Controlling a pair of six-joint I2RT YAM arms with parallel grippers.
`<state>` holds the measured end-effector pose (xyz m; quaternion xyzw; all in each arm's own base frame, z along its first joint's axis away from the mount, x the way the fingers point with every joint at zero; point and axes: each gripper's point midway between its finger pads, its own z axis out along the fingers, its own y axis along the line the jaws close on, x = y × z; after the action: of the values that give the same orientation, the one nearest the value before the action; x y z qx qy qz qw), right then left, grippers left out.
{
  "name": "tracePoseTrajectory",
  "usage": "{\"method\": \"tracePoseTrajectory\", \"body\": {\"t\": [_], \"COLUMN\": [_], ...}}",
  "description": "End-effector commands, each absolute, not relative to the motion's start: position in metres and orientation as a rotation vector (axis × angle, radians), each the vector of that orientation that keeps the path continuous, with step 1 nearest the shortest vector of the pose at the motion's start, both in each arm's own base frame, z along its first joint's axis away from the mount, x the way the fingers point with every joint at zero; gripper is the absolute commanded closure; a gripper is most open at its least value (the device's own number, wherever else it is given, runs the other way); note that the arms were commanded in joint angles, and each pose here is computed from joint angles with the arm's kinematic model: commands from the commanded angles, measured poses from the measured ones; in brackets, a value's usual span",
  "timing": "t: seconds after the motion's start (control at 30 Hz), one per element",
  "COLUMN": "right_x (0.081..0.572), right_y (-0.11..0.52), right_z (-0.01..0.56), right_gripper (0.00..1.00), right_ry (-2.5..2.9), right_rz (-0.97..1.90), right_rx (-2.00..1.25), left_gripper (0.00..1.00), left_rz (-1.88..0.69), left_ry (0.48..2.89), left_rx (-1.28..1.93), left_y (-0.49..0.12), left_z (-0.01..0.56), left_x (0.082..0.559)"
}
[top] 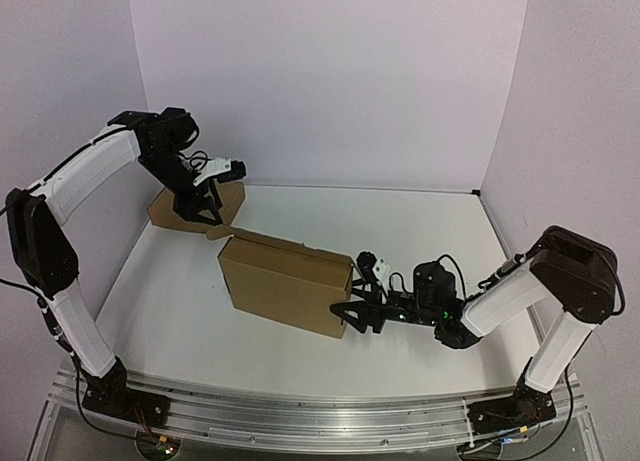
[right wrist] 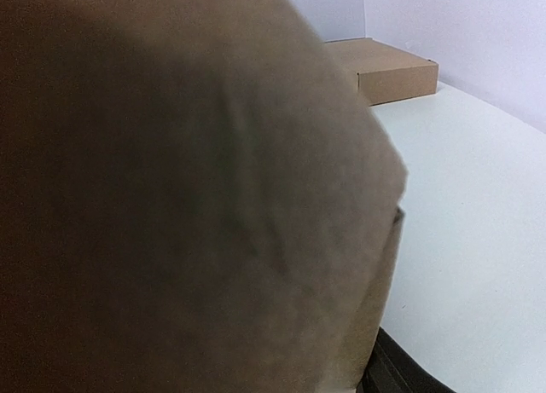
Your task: Fold the paper box
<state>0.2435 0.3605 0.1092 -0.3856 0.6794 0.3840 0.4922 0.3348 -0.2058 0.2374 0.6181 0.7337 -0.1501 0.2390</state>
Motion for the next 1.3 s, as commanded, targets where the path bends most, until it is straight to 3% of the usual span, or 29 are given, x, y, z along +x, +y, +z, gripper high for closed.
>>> {"method": "tracePoseTrajectory", "body": {"t": [0.0, 0.2, 0.4, 0.5, 0.83, 1.13, 1.27], "right_x": [0.25, 0.252, 0.253, 0.254, 0.255, 0.255, 0.256], "right_y": [0.362, 0.361, 0.362, 0.361, 0.362, 0.362, 0.362], "right_z": [0.125, 0.126, 0.126, 0.125, 0.127, 0.128, 0.127], "right_gripper": [0.43, 0.43, 0.44, 0.44, 0.45, 0.46, 0.48], "right_ry": [1.629, 1.614, 1.617, 1.62, 1.622, 1.623, 1.631], "right_rz": [0.916, 0.878, 0.869, 0.867, 0.863, 0.855, 0.853], "right_rx": [-0.917, -0.936, -0.942, -0.943, -0.944, -0.951, -0.945], "left_gripper": [0.49, 0.49, 0.37, 0.32, 0.66, 0.77, 0.98], "left_rz": [-0.457, -0.533, -0.591, -0.578, -0.336, -0.275, -0.205], "left_ry": [2.002, 1.982, 1.868, 1.897, 2.013, 2.032, 2.064], "left_rx": [1.786, 1.808, 1.771, 1.774, 1.641, 1.636, 1.567], "left_y": [-0.198, -0.201, -0.206, -0.202, -0.196, -0.204, -0.206], "left_z": [0.24, 0.244, 0.271, 0.257, 0.236, 0.223, 0.229], "left_x": [0.304, 0.29, 0.278, 0.276, 0.321, 0.322, 0.335]}}
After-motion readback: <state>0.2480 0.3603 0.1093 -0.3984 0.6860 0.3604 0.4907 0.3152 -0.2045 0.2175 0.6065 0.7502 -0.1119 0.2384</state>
